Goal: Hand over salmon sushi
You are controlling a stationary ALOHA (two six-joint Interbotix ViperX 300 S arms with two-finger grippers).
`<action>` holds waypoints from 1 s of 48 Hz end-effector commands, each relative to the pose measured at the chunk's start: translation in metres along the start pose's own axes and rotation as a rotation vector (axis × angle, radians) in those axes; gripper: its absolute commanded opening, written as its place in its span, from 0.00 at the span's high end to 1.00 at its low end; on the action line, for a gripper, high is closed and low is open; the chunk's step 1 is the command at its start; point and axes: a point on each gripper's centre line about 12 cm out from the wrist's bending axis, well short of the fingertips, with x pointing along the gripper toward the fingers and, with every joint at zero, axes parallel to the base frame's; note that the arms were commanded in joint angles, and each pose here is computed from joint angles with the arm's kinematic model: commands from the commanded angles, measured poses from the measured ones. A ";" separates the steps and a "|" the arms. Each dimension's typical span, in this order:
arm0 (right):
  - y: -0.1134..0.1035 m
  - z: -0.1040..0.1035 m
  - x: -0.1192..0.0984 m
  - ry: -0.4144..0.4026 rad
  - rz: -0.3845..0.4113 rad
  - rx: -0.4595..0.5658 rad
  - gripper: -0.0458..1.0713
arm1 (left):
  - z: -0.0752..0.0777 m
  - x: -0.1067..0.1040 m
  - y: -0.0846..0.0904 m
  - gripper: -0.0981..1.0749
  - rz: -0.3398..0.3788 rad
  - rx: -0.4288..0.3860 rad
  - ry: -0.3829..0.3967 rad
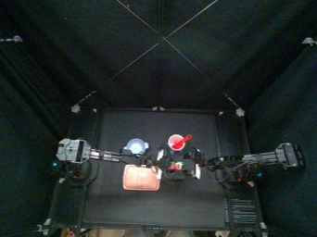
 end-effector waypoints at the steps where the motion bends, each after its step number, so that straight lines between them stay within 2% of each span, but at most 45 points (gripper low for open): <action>1: 0.003 0.010 -0.001 -0.029 0.011 0.000 0.05 | 0.018 -0.002 0.003 0.35 0.008 0.001 -0.050; 7: 0.003 0.010 0.000 -0.024 0.013 0.000 0.09 | 0.018 -0.002 0.003 0.35 0.008 0.001 -0.048; 32: 0.003 0.011 -0.001 -0.031 0.014 -0.001 0.44 | 0.017 -0.002 0.005 0.33 0.011 -0.007 -0.048; 38: 0.003 0.010 -0.001 -0.029 0.014 0.001 0.45 | 0.016 -0.002 0.006 0.26 0.017 -0.031 -0.046; 48: 0.003 0.010 -0.002 -0.032 0.015 0.004 0.45 | 0.010 -0.004 0.008 0.08 0.025 -0.072 -0.032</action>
